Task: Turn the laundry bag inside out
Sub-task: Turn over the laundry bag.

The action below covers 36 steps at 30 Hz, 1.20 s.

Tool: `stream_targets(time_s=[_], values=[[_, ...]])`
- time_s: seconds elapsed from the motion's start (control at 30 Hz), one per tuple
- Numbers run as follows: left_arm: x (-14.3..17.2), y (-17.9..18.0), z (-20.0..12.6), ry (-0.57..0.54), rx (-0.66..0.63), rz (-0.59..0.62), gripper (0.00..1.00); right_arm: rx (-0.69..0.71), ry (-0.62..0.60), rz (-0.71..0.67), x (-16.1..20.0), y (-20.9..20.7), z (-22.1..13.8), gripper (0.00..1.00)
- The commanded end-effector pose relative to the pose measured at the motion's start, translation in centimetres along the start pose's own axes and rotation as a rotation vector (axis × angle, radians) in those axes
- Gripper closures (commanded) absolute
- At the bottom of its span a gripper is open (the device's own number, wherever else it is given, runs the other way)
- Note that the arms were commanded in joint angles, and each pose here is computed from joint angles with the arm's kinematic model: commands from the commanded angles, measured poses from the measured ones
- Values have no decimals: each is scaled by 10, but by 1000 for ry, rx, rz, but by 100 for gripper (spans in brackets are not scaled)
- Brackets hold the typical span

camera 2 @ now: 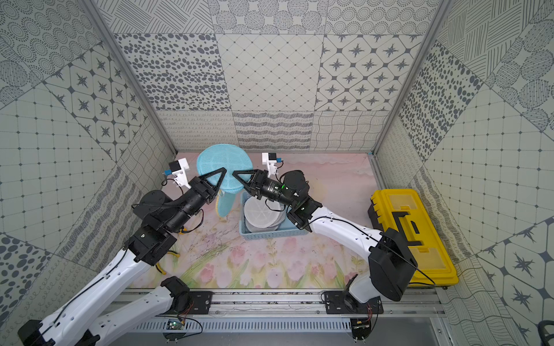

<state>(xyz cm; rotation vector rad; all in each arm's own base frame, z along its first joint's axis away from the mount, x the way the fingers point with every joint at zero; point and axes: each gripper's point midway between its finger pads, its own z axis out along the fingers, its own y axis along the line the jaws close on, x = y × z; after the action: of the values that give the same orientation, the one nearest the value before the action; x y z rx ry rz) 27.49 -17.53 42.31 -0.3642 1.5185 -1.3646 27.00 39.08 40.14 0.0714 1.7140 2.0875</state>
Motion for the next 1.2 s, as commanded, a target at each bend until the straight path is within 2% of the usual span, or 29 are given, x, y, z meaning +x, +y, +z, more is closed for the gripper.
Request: stream_targets(time_s=[0.0,0.03,0.1,0.13,0.2,0.5,0.77,0.9,1.07,1.17], values=[[4,-11,-12,50,-8,48,92,-75,-12,-36,-5,33,-3,100],[4,-7,-16,68,-48,73,76,-73,-20,-37,-8,36,-7,100],[5,4,-24,116,-125,116,35,-53,-32,-33,-14,39,-14,100],[5,8,-28,140,-150,127,26,-40,-25,-30,-16,39,-16,100],[7,16,-33,174,-163,134,18,-20,-21,-18,-22,40,-20,100],[30,40,-69,270,-188,285,14,-30,-8,-34,-34,68,-37,100],[73,75,-54,463,-165,271,13,-63,65,-73,-30,96,-44,100],[76,72,-44,474,-102,297,12,-91,105,-102,-26,110,-49,100],[70,55,-37,440,-2,384,11,-130,149,-132,-18,122,-54,100],[74,40,-36,462,87,430,10,-147,164,-143,-15,126,-55,100]])
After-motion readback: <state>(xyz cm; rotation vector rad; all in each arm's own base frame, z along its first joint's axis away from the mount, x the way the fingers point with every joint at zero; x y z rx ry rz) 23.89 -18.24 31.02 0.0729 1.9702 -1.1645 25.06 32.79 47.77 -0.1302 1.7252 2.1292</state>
